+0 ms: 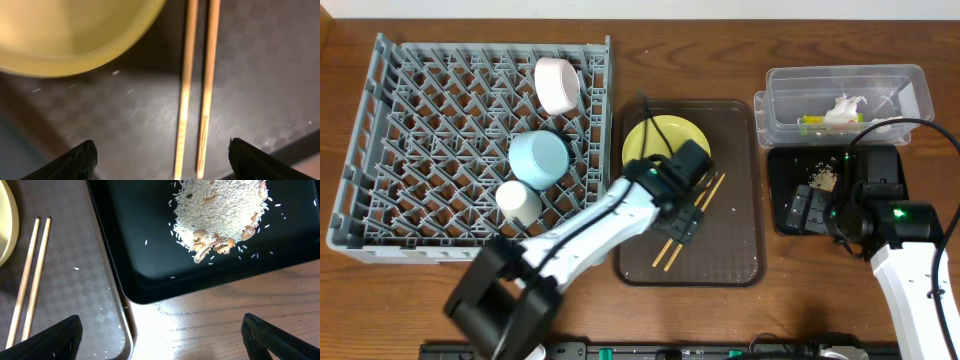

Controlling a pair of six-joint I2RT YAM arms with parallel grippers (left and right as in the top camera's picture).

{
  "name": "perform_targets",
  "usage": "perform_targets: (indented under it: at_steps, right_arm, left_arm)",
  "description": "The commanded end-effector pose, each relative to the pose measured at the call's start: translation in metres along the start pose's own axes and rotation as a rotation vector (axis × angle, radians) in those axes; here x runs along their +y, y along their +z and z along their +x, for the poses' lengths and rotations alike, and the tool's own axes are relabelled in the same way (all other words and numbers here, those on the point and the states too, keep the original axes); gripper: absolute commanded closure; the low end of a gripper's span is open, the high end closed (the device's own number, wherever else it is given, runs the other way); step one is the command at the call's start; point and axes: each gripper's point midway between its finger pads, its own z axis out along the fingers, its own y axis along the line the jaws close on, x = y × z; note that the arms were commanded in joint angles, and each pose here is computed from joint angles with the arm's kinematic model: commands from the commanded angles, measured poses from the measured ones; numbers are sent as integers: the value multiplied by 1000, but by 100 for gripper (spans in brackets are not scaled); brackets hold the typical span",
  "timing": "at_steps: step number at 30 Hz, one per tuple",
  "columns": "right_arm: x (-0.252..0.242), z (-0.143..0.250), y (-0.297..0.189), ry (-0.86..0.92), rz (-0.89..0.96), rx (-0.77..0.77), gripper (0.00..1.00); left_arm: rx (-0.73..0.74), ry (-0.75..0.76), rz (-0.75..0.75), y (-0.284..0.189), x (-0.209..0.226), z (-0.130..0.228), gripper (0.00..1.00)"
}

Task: Sort waste into correct bins and load items into the dishwasher rack
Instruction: 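Grasp the wooden chopsticks on the brown tray with left gripper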

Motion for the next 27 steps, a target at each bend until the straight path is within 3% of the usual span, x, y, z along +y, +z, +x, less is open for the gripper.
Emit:
perform_targets:
  at_steps: [1,10,18,27]
  right_arm:
    - [-4,-2,-1,8,7,-7,1]
    - [-4,-2,-1,9,6,-7,1]
    - [-4,-2,-1,8,7,-6,1]
    - [-4,-2,-1,8,7,-6,1]
  left_arm:
    - [36,7,-23,21,-4,4,15]
    - [80,14,-135,51,15,8,20]
    - [76,-18,-135,54,14,8,35]
    - [92,-49,-141,63,18,20,36]
